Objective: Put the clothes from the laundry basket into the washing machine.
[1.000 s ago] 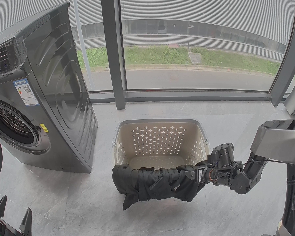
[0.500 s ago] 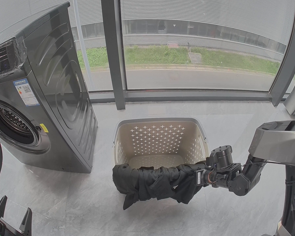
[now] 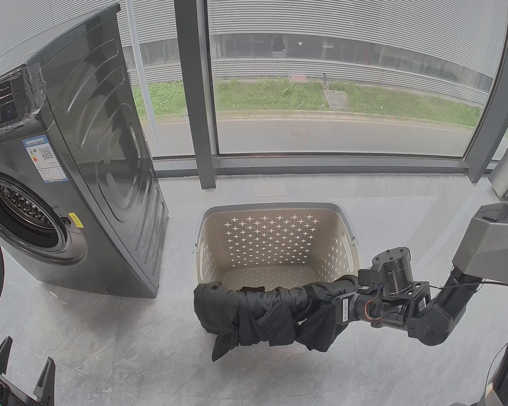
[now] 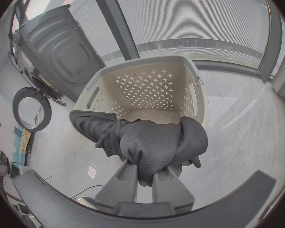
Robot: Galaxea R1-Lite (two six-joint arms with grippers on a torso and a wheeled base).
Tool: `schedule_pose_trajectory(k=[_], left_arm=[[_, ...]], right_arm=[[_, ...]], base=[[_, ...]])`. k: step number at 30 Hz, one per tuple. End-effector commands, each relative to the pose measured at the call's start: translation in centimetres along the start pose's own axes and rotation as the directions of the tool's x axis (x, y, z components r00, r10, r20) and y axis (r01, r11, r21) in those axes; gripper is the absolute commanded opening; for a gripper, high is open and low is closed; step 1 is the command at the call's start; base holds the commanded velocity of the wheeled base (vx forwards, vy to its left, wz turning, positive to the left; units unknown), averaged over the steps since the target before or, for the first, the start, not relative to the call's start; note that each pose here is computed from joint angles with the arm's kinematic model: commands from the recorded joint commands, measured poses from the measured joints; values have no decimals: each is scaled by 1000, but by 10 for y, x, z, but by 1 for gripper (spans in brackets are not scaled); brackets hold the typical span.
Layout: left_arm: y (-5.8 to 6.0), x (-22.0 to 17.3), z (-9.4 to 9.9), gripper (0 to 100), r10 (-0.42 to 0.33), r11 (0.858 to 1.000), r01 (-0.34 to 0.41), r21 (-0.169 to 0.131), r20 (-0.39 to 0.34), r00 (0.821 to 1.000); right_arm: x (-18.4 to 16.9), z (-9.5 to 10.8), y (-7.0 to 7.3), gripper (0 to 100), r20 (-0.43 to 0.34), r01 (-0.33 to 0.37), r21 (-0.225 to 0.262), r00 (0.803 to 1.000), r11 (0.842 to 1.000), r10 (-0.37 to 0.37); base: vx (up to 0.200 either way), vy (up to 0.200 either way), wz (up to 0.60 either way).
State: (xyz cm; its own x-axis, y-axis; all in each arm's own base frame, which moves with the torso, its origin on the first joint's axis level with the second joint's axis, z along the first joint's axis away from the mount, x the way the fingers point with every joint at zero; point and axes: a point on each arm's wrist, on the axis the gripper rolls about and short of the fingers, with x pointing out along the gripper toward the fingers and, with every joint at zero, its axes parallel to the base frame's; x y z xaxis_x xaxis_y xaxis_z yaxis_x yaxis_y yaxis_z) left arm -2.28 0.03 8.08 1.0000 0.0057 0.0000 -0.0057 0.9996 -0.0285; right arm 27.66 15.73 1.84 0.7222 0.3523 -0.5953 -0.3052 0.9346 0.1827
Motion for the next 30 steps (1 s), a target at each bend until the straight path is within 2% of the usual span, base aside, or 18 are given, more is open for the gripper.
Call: schedule_pose_trajectory(k=[1,5,7,8,9,12,13,14,17,18,19,21,23,26,28,30], left_arm=[[0,0,-4,100,0,1000,0,-1,3,1000],[0,0,-4,100,0,1000,0,-1,3,1000],[0,0,-4,100,0,1000,0,-1,3,1000],[0,0,-4,100,0,1000,0,-1,5,1000],[0,0,-4,100,0,1000,0,-1,3,1000],[0,0,-4,100,0,1000,0,-1,3,1000],[0,0,-4,100,0,1000,0,-1,3,1000],[0,0,-4,100,0,1000,0,-1,3,1000],[0,0,-4,100,0,1000,0,1,3,1000],[0,0,-4,100,0,1000,0,1,3,1000],[0,0,-4,100,0,1000,0,2,3,1000],[0,0,-4,100,0,1000,0,4,3,1000],[0,0,-4,100,0,1000,0,5,3,1000],[0,0,-4,100,0,1000,0,7,5,1000],[0,0,-4,100,0,1000,0,12,3,1000],[0,0,-4,100,0,1000,0,13,5,1000]], right_arm=[[-65,14,27,0,109,-107,-38,988,994,110],[-107,22,37,0,213,-130,-40,968,991,135],[-119,26,38,0,250,-145,-38,956,989,150],[-132,31,37,0,290,-163,-41,942,986,168],[-134,33,37,0,298,-165,-42,939,985,170],[-154,41,36,0,362,-204,-71,907,976,216],[-154,41,36,0,362,-204,-71,907,976,216],[-161,46,37,0,397,-227,-89,885,970,243],[-165,56,39,0,466,-244,-99,845,965,262],[-165,57,40,0,476,-243,-101,840,965,261],[-167,62,40,0,512,-238,-120,817,964,266],[-169,66,37,0,550,-216,-135,796,967,254],[-169,69,33,0,572,-193,-130,787,973,233],[-169,72,27,0,583,-143,-144,787,979,201],[-170,71,27,0,587,-107,-142,791,984,170],[-169,69,26,0,588,-63,-117,800,991,120]], base=[[0,0,0],[0,0,0],[0,0,0],[0,0,0],[0,0,0],[0,0,0],[0,0,0],[0,0,0],[0,0,0],[0,0,0],[0,0,0],[0,0,0],[0,0,0],[0,0,0],[0,0,0],[0,0,0]])
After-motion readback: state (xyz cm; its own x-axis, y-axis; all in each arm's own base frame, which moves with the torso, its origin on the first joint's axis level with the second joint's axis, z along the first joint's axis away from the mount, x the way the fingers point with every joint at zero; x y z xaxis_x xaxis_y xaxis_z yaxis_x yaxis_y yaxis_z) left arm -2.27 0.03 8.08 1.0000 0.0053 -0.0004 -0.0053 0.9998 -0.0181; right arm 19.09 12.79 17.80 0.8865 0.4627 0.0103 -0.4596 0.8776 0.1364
